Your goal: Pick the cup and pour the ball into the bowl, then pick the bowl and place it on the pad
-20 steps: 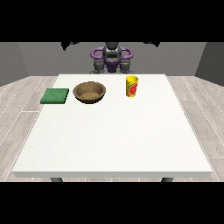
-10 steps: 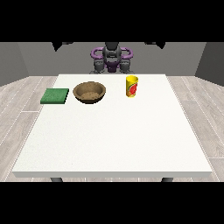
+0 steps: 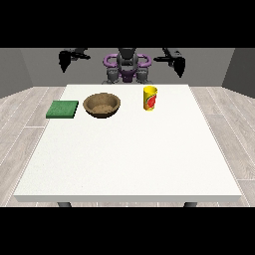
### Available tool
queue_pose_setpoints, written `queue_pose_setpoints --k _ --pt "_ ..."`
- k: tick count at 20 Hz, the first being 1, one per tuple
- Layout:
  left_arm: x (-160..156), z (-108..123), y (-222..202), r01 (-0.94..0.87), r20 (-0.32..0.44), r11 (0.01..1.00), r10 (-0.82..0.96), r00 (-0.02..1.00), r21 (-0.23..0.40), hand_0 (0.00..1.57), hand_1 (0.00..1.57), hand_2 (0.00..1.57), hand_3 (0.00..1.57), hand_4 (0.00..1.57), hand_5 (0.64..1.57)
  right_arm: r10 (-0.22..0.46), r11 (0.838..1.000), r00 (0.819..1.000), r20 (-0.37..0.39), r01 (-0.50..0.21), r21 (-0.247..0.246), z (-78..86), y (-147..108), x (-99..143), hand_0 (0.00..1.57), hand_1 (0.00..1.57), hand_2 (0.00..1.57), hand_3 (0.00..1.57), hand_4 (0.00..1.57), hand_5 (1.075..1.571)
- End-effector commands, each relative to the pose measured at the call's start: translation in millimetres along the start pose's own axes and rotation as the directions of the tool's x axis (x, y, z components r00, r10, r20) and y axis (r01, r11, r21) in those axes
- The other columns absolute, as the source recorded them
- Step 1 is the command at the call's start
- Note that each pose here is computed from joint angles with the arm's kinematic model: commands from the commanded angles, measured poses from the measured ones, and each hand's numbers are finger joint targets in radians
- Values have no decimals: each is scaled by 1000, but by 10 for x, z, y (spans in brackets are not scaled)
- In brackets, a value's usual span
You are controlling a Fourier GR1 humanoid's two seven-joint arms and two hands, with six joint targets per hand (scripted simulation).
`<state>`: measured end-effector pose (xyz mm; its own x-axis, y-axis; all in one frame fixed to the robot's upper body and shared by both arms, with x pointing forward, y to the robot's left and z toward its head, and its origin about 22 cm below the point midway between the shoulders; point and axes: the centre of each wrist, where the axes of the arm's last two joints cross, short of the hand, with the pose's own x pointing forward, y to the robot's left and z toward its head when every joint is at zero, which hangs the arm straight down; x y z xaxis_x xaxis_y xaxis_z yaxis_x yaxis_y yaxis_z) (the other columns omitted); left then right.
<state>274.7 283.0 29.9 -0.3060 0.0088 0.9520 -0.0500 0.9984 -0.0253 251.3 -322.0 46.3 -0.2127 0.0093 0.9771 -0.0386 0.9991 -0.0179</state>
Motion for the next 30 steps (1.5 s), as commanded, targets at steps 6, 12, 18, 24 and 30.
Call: queue_pose_setpoints --k 6,12,18,24,30 --pt "-653 81 -437 28 70 998 -32 997 59 0 0 0 0 0 1517 13 998 996 88 -18 58 -111 -160 37 0 0 0 0 0 1571" --pt "-1025 98 -492 48 66 996 -53 996 75 0 0 0 0 0 1517 -32 998 995 92 27 55 -107 -66 -131 0 0 0 0 0 1570" --pt "-856 -461 -477 58 139 995 -69 988 79 0 0 0 0 0 1520 -12 999 988 155 4 54 -306 -180 -126 0 0 0 0 0 1571" --pt "-1266 -121 -402 88 104 988 -101 989 125 0 0 0 0 0 1523 -12 993 991 132 -3 116 -196 0 -116 0 0 0 0 0 1571" --pt "-1201 -270 -651 231 127 969 -241 962 88 1018 1018 1101 888 1467 776 2 995 987 161 -18 96 -437 -104 32 0 0 0 0 0 1570"
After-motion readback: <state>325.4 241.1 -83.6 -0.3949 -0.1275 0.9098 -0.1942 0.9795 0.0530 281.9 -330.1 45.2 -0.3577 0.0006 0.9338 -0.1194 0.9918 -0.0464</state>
